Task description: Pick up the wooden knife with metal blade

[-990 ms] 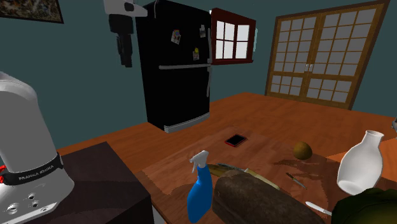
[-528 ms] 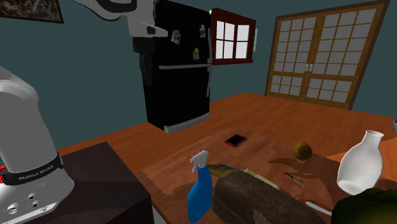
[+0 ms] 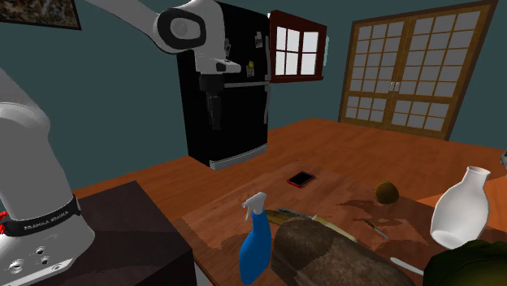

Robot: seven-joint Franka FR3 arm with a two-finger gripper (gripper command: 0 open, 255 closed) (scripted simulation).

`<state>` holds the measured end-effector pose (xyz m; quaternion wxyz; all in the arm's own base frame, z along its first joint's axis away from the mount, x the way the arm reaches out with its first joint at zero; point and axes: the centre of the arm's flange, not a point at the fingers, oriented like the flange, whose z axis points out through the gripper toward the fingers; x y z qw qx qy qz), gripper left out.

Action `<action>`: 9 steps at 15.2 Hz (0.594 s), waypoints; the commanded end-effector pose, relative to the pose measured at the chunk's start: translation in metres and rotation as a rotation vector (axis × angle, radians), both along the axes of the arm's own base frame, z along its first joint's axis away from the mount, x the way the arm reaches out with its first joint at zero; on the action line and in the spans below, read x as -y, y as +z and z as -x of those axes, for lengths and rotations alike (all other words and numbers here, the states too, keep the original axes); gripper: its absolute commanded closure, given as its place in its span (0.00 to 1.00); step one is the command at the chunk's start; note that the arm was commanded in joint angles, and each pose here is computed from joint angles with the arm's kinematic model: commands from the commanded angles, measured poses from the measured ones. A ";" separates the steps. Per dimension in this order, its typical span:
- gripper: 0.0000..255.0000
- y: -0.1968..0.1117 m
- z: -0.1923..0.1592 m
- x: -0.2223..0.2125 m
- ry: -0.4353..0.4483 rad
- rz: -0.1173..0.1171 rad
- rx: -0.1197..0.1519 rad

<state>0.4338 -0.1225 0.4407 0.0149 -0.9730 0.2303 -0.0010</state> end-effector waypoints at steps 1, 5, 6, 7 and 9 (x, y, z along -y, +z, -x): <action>0.00 -0.018 -0.016 0.013 -0.034 0.003 0.003; 0.00 -0.053 -0.043 0.040 -0.100 0.006 0.008; 0.00 -0.062 -0.049 0.047 -0.116 0.007 0.009; 0.00 -0.071 -0.056 0.055 -0.133 0.008 0.010; 0.00 -0.088 -0.068 0.069 -0.166 0.009 0.012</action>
